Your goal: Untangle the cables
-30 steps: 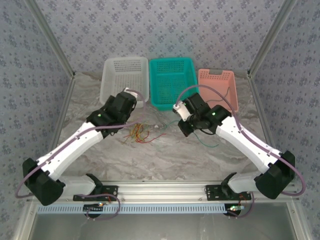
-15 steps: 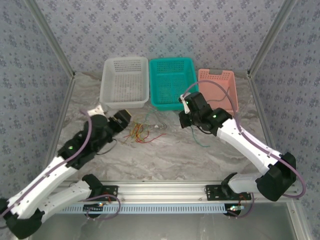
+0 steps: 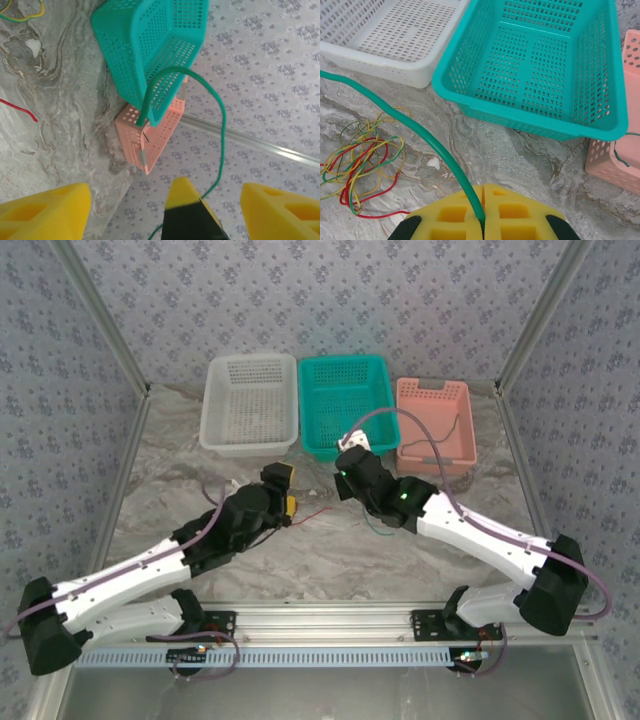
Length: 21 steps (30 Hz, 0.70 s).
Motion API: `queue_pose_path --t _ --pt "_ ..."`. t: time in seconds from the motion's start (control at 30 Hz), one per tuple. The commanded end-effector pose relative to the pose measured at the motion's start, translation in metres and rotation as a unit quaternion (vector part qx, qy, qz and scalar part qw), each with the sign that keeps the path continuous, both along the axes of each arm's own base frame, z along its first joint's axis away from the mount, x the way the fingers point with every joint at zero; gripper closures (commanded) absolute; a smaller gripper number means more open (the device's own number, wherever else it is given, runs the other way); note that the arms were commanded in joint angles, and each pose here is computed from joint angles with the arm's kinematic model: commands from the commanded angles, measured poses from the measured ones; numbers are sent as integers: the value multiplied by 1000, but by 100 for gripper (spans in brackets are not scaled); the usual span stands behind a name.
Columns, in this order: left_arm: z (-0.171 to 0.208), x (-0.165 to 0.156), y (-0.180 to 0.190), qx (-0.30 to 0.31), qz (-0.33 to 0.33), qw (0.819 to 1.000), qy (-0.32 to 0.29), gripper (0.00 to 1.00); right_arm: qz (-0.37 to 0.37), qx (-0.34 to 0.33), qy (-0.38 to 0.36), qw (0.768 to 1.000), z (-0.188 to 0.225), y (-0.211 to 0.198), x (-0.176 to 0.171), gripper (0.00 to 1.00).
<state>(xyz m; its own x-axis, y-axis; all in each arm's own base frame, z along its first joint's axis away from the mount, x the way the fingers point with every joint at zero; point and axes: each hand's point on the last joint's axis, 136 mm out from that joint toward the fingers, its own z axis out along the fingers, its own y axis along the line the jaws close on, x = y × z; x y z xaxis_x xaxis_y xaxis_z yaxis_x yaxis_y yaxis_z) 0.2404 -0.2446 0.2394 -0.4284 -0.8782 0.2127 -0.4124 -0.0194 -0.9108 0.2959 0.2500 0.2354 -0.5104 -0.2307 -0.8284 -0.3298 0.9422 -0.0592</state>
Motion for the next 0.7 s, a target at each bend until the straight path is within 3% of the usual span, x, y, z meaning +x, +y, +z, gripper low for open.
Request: queue_pose_path --t 0.0,0.2,0.4,0.53,0.67 --pt "10 17 2 -81 53 995 0 19 -16 12 -24 1000 9 6 -2 100" --pt "25 35 13 -95 89 991 -8 13 20 3 -31 999 4 23 -20 100" --pt "19 65 50 -99 127 987 -3 19 73 -10 -38 997 0 35 -43 100" --pt "18 83 72 -92 118 989 -1 43 100 -10 -47 994 3 33 -56 100" --pt "24 93 83 -56 89 994 -2 60 119 -9 -47 992 7 31 -63 100"
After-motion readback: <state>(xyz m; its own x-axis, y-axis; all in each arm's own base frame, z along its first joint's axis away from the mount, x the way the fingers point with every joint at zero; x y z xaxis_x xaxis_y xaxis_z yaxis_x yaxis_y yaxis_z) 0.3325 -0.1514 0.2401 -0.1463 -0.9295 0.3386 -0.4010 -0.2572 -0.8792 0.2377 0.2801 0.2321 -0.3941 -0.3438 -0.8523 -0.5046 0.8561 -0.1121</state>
